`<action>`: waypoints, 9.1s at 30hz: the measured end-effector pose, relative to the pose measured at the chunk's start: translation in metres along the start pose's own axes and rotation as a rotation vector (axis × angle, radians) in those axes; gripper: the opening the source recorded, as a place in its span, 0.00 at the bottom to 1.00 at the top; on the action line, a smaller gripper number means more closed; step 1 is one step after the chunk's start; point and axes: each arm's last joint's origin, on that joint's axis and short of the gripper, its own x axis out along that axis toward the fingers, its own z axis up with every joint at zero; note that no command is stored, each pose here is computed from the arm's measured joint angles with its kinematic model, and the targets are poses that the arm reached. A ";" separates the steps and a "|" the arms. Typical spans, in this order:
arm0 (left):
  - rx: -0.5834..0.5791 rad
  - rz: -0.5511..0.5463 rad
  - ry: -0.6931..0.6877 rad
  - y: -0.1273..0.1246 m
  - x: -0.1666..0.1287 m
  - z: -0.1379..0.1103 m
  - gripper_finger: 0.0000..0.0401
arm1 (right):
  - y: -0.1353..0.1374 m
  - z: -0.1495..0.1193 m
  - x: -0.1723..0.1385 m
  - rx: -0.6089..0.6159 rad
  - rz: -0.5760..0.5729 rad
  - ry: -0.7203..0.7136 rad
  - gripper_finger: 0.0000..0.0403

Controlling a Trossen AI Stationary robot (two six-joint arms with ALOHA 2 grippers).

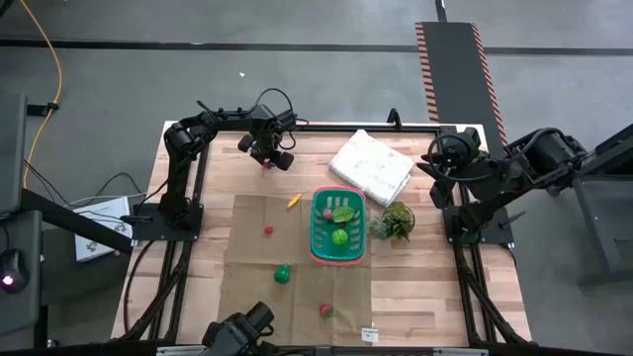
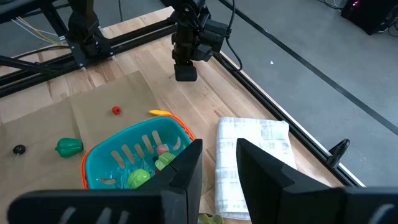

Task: Pick and placing Produce into tupperware
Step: Put the red cherry into the blue basket, then put the red raspberry into the blue basket

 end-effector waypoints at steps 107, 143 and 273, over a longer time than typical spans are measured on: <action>0.294 -0.397 -0.287 -0.032 -0.158 0.023 0.25 | 0.000 0.000 0.000 0.000 -0.014 -0.013 0.22; 0.889 -0.488 -0.554 -0.228 -0.195 -0.146 0.26 | -0.014 -0.003 -0.010 -0.006 0.012 -0.005 0.22; 1.166 -0.409 -0.504 -0.208 -0.224 -0.170 0.33 | -0.013 -0.002 -0.009 0.019 0.007 -0.008 0.22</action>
